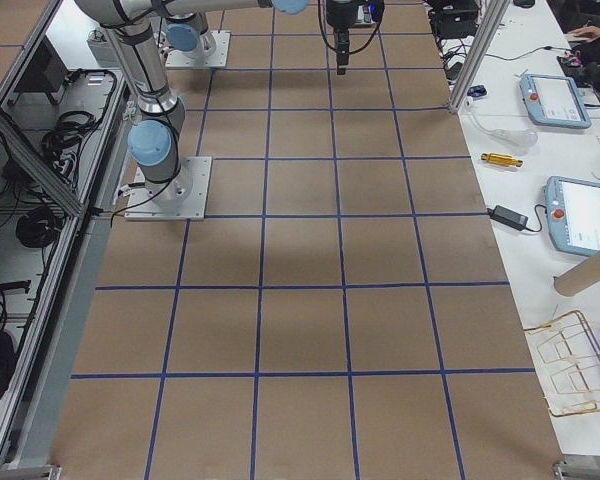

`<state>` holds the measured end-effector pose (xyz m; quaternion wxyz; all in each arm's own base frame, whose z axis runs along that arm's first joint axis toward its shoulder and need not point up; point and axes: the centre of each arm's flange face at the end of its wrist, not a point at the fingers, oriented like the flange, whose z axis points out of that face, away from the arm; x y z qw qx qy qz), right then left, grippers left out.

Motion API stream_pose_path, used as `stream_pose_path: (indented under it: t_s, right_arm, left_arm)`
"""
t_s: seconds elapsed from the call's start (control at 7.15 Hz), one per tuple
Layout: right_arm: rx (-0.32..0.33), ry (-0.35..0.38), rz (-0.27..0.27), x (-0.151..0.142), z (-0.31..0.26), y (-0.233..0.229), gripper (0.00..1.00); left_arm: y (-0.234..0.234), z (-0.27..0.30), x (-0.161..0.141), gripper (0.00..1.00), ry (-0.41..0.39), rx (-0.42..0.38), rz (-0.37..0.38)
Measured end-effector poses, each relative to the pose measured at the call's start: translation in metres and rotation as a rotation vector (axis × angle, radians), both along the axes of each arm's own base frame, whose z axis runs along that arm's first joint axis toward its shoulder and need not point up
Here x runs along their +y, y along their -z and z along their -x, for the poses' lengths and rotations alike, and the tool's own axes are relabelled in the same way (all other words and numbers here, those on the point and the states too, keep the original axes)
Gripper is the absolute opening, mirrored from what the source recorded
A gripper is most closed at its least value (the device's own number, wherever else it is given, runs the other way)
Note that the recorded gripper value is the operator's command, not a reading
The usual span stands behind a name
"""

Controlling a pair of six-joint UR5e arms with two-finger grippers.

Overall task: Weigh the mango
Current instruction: 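Move the left gripper away from the scale toward the robot's near side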

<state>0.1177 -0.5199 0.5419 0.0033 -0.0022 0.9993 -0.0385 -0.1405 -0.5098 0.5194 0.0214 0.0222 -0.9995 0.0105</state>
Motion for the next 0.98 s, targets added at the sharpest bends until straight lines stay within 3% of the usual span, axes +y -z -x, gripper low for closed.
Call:
stream_pose_path:
  t_s: [0.7, 0.98]
  right_arm:
    - [0.000, 0.001, -0.001, 0.000, 0.000, 0.000, 1.00]
    - [-0.001, 0.000, -0.001, 0.000, 0.000, 0.000, 1.00]
  left_arm:
    - [-0.002, -0.004, 0.005, 1.00, 0.006, -0.004, -0.009]
    - [-0.006, -0.028, 0.008, 1.00, 0.047, -0.021, -0.036]
